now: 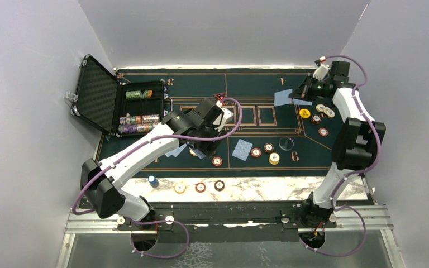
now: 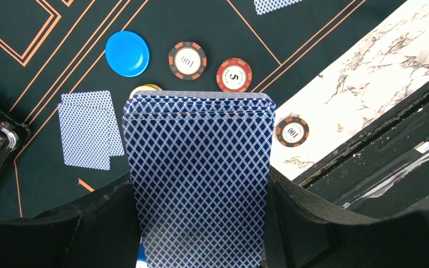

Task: Distribute texas hold em gaming equipment

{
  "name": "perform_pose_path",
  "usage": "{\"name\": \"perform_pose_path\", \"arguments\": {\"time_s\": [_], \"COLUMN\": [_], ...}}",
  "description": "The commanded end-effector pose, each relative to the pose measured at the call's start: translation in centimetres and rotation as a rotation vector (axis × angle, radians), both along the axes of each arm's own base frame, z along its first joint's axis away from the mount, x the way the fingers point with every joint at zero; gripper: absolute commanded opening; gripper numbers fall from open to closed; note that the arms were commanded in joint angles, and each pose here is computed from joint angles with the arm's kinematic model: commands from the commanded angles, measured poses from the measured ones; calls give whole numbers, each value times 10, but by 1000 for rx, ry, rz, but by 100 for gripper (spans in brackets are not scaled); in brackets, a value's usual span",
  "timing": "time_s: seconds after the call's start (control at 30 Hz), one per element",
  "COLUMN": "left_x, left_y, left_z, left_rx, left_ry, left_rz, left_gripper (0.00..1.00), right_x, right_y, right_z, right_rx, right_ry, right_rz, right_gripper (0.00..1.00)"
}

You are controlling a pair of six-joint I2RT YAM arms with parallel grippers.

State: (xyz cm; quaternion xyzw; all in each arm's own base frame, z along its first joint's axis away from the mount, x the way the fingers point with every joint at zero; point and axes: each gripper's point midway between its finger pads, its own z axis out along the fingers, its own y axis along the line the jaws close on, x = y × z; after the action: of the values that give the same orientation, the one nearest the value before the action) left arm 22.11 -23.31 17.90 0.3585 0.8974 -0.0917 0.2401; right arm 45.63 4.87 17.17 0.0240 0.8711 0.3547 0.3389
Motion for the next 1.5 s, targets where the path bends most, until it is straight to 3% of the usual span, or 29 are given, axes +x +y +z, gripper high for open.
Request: {"name": "perform_pose_path", "arguments": {"time_s": [0.0, 0.13, 0.57, 0.67, 0.73, 0.8, 0.93, 0.97, 1.03, 1.2, 1.33, 1.47], "left_x": [-3, -1, 7, 7, 7, 8, 6, 5, 3, 3, 5, -1], "left_y": [-1, -2, -5, -5, -5, -5, -4, -4, -5, -5, -6, -12], "left_z": [18, 17, 11, 11, 11, 11, 8, 6, 5, 4, 7, 6], "left_rx": [-61, -51, -25, -23, -22, -20, -11, -7, -10, 11, 14, -22], "left_ry": [-36, -38, -22, -16, -11, -11, -4, 2, 5, -17, -35, -31], "left_rz": [2, -1, 53, 69, 74, 76, 62, 54, 39, -51, -100, -153], "left_gripper": [0, 0, 0, 0, 0, 0, 0, 0, 0, 0, 0, 0], "right_x": [9, 20, 78, 85, 92, 96, 93, 86, 65, -9, -80, -149], "right_y": [-79, -98, -154, -161, -163, -169, -182, -177, -151, 25, 138, 208], "right_z": [-49, -78, -120, -122, -122, -112, -38, -16, 25, 45, 49, 64], "right_rx": [-218, -264, -414, -394, -397, -413, -492, -486, -448, 104, 249, 472], "right_ry": [84, 175, 156, 138, 137, 141, 114, 111, 87, 55, 71, 139], "right_rz": [-92, -83, -192, -209, -209, -241, -404, -428, -435, -42, 252, 481], "right_gripper": [1, 1, 3, 8, 21, 41, 61, 86, 93, 93, 93, 91]}}
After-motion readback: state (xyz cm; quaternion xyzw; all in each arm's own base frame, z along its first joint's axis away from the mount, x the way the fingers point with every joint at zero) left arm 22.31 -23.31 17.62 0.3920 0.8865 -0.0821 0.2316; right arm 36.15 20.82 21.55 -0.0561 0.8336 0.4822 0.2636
